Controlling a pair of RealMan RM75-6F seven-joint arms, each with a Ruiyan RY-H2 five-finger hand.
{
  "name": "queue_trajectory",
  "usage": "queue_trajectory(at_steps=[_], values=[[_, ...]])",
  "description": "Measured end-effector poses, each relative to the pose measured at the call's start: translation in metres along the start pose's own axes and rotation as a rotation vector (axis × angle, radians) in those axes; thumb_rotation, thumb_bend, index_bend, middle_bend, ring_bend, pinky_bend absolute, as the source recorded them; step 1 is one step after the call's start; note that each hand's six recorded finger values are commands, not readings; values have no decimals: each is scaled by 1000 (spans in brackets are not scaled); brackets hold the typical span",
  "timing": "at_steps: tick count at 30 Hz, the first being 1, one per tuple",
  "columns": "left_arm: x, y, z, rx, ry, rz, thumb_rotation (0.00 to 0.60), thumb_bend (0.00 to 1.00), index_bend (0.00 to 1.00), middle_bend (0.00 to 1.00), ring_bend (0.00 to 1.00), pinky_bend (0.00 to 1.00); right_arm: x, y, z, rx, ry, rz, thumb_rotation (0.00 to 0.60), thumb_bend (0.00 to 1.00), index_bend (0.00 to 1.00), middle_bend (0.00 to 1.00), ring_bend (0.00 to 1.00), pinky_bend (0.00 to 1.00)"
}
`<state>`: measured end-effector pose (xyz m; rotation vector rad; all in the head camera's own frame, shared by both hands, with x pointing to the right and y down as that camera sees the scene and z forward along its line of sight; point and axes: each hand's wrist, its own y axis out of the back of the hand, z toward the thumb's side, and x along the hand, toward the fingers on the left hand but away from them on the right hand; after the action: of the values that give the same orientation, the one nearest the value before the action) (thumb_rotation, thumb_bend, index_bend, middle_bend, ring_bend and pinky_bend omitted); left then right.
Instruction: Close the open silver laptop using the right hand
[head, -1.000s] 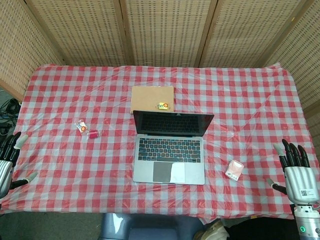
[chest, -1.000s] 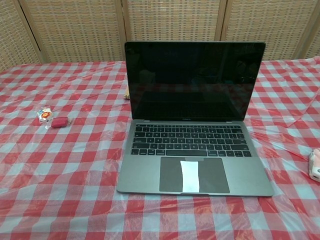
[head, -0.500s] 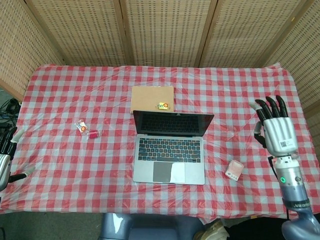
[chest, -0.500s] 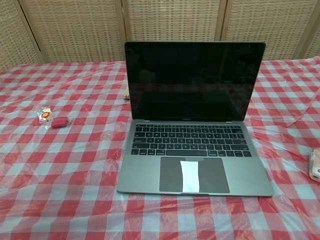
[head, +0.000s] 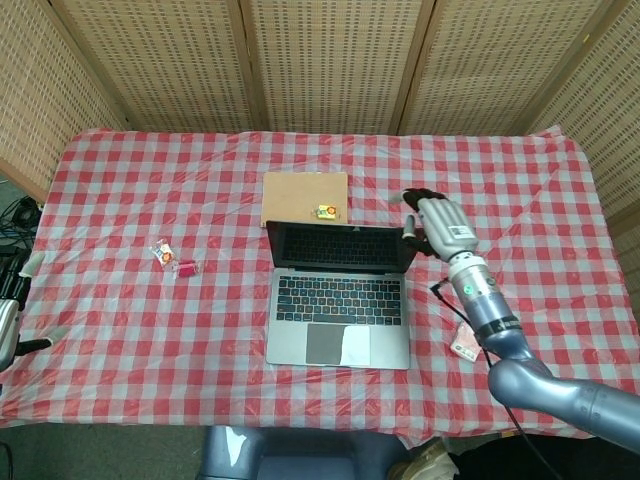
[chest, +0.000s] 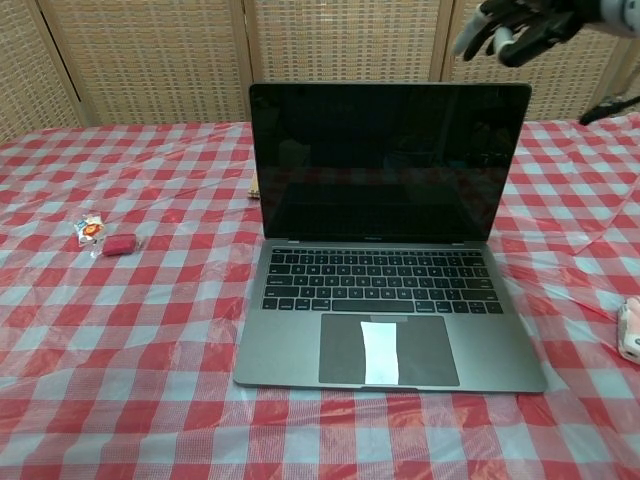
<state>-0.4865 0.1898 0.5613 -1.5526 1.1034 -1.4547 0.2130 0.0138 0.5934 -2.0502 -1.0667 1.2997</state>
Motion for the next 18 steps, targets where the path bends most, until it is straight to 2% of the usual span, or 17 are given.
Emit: queue_trajectory(at_steps=[9,18], values=[[3,1,-4,-8,12,-5,600,0,0,0,0,0,-18,-29,33,-92,-5,133,600,1000,330,385,293,322],[4,3,-5,-19,9,0,600,0,0,0,0,0,-9,-36,52,-147,6,226,600,1000,350,413,326,342]])
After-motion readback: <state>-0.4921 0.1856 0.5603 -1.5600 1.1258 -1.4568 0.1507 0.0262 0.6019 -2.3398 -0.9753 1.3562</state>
